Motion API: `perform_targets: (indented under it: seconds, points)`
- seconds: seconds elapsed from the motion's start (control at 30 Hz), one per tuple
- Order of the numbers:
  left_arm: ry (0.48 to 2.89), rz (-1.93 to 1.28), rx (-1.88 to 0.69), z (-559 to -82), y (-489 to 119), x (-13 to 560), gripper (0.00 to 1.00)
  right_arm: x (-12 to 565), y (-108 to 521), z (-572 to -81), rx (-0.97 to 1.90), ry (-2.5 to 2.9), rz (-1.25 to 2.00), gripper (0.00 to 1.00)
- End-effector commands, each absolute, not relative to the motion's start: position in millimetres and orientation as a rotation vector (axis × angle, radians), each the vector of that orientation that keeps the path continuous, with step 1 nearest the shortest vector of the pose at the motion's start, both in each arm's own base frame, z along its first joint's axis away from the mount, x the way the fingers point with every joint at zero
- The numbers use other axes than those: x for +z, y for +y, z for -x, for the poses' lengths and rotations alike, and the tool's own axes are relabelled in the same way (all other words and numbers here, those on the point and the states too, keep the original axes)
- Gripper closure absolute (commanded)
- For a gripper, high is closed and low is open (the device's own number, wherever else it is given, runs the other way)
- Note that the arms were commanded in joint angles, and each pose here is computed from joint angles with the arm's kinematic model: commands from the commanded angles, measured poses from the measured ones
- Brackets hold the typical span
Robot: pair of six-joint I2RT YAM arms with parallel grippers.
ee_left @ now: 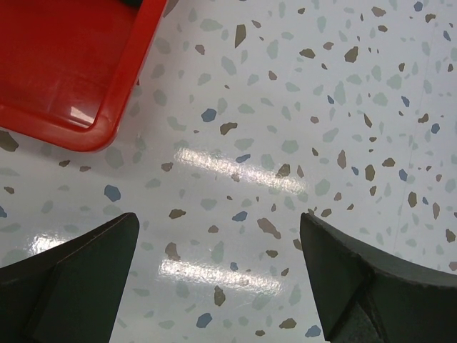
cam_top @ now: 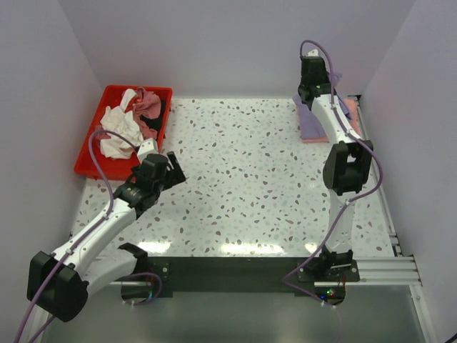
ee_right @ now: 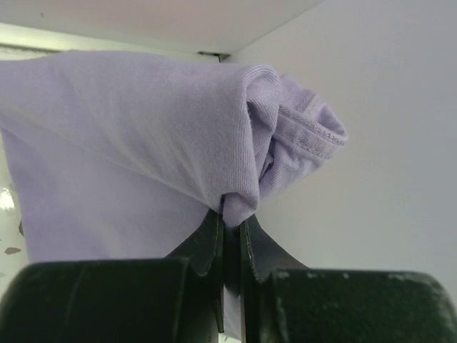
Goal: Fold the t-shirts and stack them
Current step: Neatly place the folded tshirt to the corner
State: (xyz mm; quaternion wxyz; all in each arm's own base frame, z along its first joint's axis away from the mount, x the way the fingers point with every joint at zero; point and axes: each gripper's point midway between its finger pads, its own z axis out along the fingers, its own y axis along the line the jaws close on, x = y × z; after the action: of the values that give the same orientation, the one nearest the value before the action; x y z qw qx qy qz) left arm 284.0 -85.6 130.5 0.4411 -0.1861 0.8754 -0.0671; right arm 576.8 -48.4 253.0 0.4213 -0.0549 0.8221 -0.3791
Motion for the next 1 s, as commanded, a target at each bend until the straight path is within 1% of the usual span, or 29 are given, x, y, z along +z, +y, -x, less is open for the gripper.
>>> perform_targets:
  seconds: [0.0, 0.4, 0.7, 0.73, 0.8, 0.83, 0.87, 0.9, 0.93, 0.97]
  points:
    - [2.132, 0.495, -0.170, -290.8, -83.8, 145.6, 0.00, 274.4, -67.4, -589.3, -0.961, 1.977, 0.021, 1.00]
    - [2.143, 0.502, -0.177, -292.9, -86.5, 146.9, 0.00, 229.3, -102.4, -621.7, -0.898, 1.988, -0.083, 1.00]
    - [2.166, 0.506, -0.178, -296.4, -90.5, 142.6, 0.00, 198.6, -120.6, -628.5, -0.901, 2.024, -0.126, 0.98]
    - [2.170, 0.504, -0.179, -297.2, -91.5, 141.5, 0.00, 196.2, -138.4, -625.6, -0.915, 2.029, -0.158, 0.97]
    - [2.171, 0.503, -0.183, -298.6, -92.7, 141.6, 0.00, 190.5, -141.8, -627.2, -0.901, 2.038, -0.159, 0.93]
    - [2.174, 0.504, -0.183, -299.8, -93.6, 140.4, 0.00, 188.4, -143.8, -627.8, -0.886, 2.040, -0.166, 0.86]
    - [2.180, 0.498, -0.186, -300.2, -94.8, 138.9, 0.00, 185.3, -144.4, -628.5, -0.877, 2.045, -0.166, 0.78]
    - [2.182, 0.496, -0.190, -301.2, -96.2, 139.1, 0.00, 184.0, -146.5, -628.3, -0.879, 2.046, -0.172, 0.66]
    - [2.189, 0.494, -0.190, -302.4, -97.3, 136.8, 0.00, 183.5, -146.7, -628.7, -0.880, 2.045, -0.174, 0.38]
    - [2.196, 0.489, -0.194, -303.1, -99.0, 135.9, 0.00, 184.6, -147.1, -629.2, -0.882, 2.042, -0.179, 0.21]
